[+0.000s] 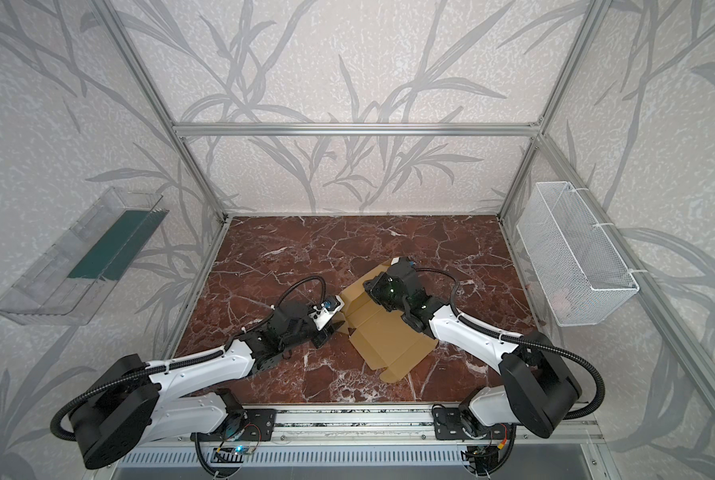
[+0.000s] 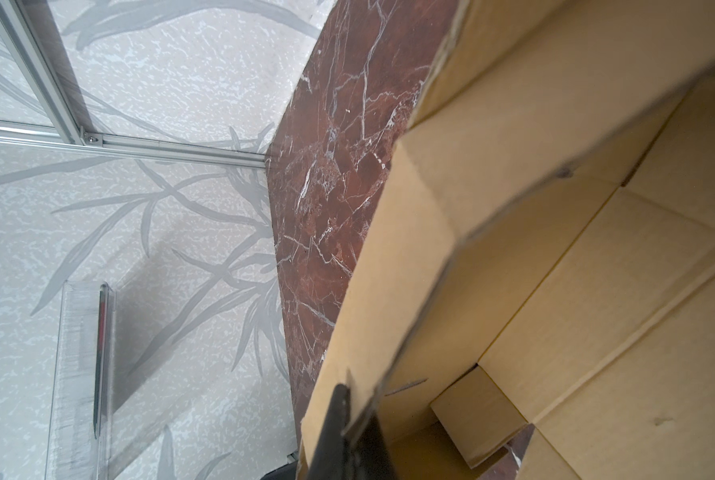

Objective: Fold the paper box

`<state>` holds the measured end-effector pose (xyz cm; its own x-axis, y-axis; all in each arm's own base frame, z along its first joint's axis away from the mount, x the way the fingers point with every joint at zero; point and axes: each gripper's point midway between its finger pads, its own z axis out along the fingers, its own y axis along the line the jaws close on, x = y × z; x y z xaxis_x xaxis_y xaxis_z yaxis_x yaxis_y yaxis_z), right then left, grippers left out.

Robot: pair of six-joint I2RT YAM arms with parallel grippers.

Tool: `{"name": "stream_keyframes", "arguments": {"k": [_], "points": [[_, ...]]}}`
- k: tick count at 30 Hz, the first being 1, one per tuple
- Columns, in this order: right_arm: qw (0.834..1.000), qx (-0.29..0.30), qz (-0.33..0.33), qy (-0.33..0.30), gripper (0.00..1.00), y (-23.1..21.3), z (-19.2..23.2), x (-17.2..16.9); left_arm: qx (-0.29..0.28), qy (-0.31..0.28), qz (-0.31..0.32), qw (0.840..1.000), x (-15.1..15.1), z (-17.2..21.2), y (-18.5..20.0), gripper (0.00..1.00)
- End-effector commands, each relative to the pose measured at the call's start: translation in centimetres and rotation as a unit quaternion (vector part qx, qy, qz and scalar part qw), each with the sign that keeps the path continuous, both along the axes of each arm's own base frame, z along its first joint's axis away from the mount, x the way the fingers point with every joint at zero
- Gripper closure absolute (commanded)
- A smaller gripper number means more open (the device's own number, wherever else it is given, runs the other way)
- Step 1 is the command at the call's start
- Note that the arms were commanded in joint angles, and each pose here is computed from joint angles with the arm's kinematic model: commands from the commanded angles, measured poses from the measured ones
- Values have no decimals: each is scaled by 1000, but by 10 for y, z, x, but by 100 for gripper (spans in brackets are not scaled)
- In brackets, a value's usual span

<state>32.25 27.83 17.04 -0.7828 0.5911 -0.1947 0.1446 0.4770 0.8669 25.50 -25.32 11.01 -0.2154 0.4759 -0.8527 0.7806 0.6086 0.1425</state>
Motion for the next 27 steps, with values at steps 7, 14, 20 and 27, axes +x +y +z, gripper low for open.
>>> {"name": "stream_keyframes", "arguments": {"k": [7,14,20,27], "points": [[1000,-9,-4,15,99,-3,-15,-1,-40,22,-20,999,-3,13,-16,55],[1000,-9,-9,11,99,-7,-13,-2,-65,42,-20,997,-3,18,-23,57],[1000,-10,-17,8,99,-11,-11,-3,-78,49,-16,996,-2,21,-28,56],[1000,-3,-23,9,99,-10,-10,-7,-94,66,-41,992,-8,25,-44,56]]}}
